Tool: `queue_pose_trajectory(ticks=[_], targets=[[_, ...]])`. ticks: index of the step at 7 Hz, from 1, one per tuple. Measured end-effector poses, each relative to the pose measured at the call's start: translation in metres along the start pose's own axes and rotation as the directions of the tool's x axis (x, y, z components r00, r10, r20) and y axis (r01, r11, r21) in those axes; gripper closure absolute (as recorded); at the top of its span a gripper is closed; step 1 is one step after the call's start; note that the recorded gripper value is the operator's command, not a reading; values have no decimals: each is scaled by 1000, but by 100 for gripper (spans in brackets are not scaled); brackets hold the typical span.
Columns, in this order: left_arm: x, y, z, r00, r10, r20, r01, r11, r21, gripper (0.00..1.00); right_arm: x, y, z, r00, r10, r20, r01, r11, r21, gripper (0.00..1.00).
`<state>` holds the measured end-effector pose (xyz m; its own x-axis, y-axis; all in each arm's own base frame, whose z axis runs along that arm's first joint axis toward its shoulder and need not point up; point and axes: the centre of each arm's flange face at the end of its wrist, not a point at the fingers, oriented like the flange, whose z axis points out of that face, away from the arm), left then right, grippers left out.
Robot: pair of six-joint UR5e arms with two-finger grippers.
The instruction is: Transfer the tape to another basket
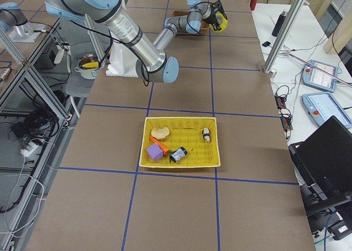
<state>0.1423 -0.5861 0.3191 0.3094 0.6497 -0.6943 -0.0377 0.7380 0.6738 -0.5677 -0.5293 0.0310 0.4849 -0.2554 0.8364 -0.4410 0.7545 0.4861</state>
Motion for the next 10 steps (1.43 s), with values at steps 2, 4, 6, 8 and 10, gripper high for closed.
queue_pose_trajectory(ticks=[2,4,6,8,10], targets=[[39,-14,28,999,-37,-28,39,994,103,0,-3,4,-1,1000,0,12,0,1000,1,100],[61,-14,45,987,-151,-54,159,966,204,0,-4,6,-1,1000,1,22,-1,1000,4,100],[70,-10,57,981,-161,-104,182,956,231,1,-7,5,-5,999,2,38,-2,1000,9,100],[79,-7,69,981,-130,-141,160,960,230,1,-8,11,-10,995,5,102,-9,999,34,100],[86,-9,70,979,-115,-166,150,964,221,1,-10,22,-12,989,5,148,-12,999,44,100]])
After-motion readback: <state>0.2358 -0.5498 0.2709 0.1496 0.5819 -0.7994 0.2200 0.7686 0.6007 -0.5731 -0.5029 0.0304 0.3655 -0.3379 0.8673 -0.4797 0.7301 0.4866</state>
